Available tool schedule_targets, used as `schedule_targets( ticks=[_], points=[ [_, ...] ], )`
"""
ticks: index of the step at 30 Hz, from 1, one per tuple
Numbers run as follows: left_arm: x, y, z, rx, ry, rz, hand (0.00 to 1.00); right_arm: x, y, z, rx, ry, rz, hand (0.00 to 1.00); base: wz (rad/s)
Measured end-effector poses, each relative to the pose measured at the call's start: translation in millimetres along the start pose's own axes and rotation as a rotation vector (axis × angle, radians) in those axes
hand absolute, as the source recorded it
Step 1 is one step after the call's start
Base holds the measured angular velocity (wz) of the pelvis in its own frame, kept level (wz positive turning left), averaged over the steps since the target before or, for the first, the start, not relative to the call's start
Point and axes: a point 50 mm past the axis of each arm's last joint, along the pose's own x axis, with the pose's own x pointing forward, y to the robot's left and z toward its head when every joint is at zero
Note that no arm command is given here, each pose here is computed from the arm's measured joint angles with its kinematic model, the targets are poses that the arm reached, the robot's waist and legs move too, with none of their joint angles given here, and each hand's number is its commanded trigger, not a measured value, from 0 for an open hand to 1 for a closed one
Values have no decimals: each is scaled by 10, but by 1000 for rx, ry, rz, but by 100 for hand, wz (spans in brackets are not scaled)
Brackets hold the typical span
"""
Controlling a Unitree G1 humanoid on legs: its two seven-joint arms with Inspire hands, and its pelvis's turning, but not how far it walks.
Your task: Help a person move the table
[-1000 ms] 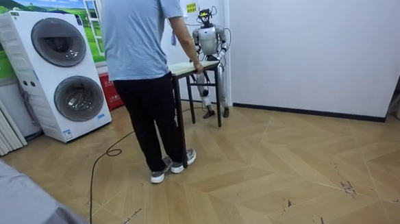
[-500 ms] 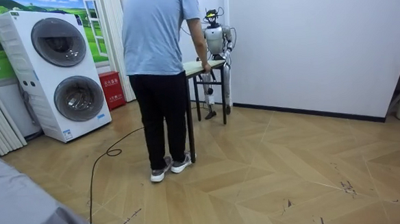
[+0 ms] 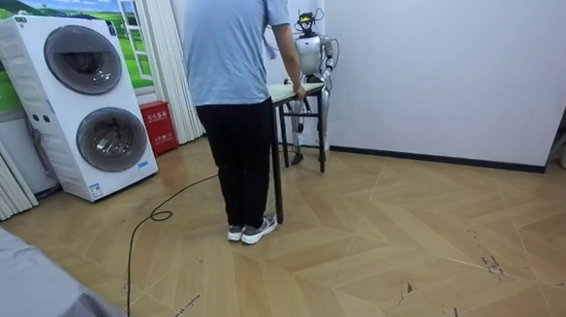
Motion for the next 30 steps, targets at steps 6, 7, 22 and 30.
schedule_targets(
  ticks=[6, 7, 22, 30],
  points=[
    [-14, 16, 9, 4, -2, 5, 100, -6, -7, -17, 5, 4, -3, 100, -5],
    [-14, 15, 10, 4, -3, 4, 100, -7, -7, -16, 5, 4, -3, 100, 4],
    [-83, 42, 42, -4, -18, 9, 100, 0, 28, -59, -27, 11, 29, 100, 9],
    [-142, 32, 20, -9, -17, -8, 100, -13, 18, -20, -66, 0, 71, 100, 34]
  ],
)
